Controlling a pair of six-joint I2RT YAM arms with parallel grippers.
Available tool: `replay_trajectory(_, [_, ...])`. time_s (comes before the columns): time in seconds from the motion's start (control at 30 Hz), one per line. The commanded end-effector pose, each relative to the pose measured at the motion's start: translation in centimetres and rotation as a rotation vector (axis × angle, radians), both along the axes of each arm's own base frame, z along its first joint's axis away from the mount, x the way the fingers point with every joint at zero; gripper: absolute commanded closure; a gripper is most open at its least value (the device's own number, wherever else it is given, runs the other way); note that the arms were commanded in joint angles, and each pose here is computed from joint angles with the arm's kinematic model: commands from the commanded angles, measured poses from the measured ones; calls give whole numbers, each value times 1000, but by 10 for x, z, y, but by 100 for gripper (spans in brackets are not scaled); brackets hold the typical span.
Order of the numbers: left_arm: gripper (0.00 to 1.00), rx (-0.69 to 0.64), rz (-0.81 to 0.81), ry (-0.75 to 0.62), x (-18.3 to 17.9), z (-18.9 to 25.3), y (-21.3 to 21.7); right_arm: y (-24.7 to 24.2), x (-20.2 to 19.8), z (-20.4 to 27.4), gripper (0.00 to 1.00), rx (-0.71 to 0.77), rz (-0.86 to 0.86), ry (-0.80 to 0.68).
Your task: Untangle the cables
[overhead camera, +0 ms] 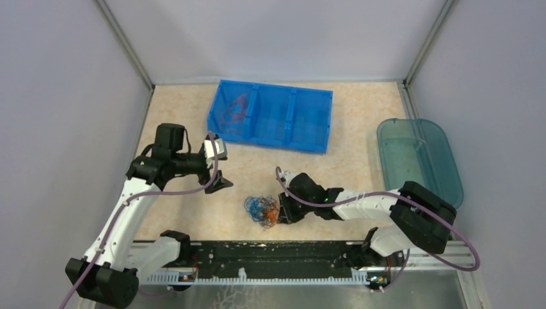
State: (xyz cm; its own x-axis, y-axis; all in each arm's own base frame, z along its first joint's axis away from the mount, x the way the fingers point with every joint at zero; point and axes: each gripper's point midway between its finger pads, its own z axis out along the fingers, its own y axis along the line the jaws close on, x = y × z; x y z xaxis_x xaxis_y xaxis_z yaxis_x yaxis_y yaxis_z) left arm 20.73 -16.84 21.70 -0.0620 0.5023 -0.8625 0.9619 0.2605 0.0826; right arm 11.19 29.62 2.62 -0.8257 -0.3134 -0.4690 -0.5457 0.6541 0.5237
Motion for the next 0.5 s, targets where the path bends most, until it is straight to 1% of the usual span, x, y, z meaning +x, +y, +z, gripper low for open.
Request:
replay_trajectory(0.0, [3,-13,-4,-27,3,11,-2,30,21,51,93,185,-34,-137])
replay_trajectory(0.03, [3,-15,-3,-33,3,13,-3,29,21,59,99,205,-31,-162])
replay_trajectory(0.07, [3,-17,-2,-37,3,15,-3,27,22,67,100,220,-42,-185])
replay_trajectory(0.23, [2,-36,-3,-51,2,22,-4,20,24,118,100,274,-34,-272])
replay_trajectory(0.47, [2,-63,1,-55,4,34,-7,19,27,179,100,320,-12,-355])
